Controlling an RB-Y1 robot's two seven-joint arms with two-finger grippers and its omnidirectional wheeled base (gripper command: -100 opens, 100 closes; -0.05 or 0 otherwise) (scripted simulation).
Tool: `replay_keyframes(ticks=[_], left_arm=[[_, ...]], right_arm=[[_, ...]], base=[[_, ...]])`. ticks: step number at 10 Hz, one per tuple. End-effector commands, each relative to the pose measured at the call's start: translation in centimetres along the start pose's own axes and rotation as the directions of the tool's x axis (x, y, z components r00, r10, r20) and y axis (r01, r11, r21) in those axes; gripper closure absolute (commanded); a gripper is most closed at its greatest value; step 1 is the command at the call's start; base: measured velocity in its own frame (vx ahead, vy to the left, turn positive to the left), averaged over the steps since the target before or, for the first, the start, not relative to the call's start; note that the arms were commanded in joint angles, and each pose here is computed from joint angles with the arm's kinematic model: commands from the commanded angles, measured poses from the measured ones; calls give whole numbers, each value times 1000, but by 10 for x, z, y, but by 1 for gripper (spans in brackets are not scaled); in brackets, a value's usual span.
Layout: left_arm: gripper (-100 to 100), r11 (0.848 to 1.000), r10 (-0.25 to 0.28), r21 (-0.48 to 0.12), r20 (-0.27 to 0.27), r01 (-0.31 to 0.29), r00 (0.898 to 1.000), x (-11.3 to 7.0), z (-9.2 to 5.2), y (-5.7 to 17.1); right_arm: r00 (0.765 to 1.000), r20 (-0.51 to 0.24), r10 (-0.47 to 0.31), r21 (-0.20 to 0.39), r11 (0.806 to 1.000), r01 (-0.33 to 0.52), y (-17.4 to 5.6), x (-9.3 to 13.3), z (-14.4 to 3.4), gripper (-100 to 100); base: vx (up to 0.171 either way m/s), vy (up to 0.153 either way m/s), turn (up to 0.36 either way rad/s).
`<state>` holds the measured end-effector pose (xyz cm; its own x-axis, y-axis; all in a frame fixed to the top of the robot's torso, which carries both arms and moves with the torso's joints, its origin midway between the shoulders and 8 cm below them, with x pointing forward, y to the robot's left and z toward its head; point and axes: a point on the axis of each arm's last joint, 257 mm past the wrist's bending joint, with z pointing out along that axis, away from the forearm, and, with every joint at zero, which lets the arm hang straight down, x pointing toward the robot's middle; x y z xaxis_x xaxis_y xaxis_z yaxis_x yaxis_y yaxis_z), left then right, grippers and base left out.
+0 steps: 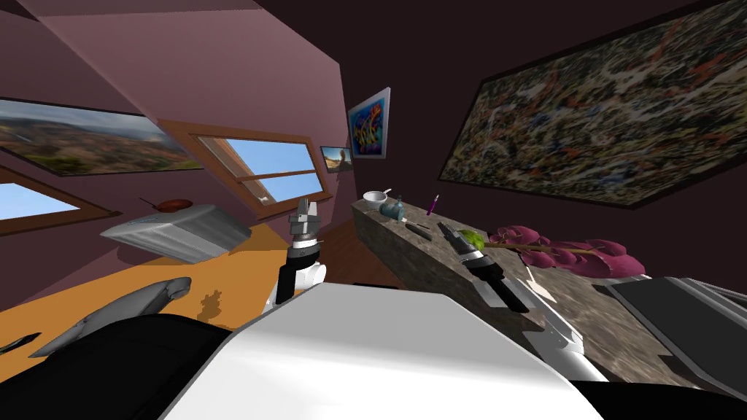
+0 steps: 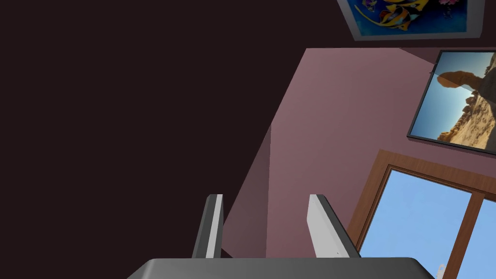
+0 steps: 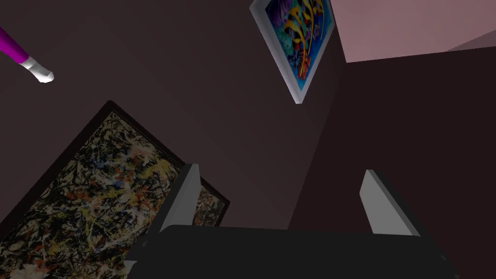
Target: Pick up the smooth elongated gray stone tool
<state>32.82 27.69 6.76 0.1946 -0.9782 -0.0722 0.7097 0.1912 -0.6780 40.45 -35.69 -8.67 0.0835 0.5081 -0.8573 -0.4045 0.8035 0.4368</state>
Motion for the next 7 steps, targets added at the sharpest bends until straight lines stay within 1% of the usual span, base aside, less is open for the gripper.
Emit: replay_keyframes(ticks=[1,2,3,4,5,6,7], left_arm=[[0,1000,0,0,0,0,1000,0,0,0],[0,1000,0,0,0,0,1000,0,0,0],[0,1000,0,0,0,0,1000,0,0,0],[0,1000,0,0,0,0,1000,0,0,0],[0,1000,0,0,0,0,1000,0,0,0],[0,1000,0,0,0,0,1000,0,0,0],[0,1000,0,0,0,0,1000,0,0,0]], right_arm=[[998,-39,-45,2,999,45,-6,2,-1,-100],[992,-83,-91,25,995,94,-23,8,-6,-100],[989,-99,-110,14,994,112,-23,6,-5,-100],[977,-146,-153,35,986,160,-41,11,-12,-100],[971,-163,-173,23,984,179,-40,9,-10,-100],[954,-212,-212,41,973,225,-59,15,-19,-100],[946,-227,-231,27,969,244,-58,12,-17,-100]], base=[[6,52,19],[15,61,61],[17,55,25],[16,69,57],[14,60,25],[27,71,68],[29,56,30]])
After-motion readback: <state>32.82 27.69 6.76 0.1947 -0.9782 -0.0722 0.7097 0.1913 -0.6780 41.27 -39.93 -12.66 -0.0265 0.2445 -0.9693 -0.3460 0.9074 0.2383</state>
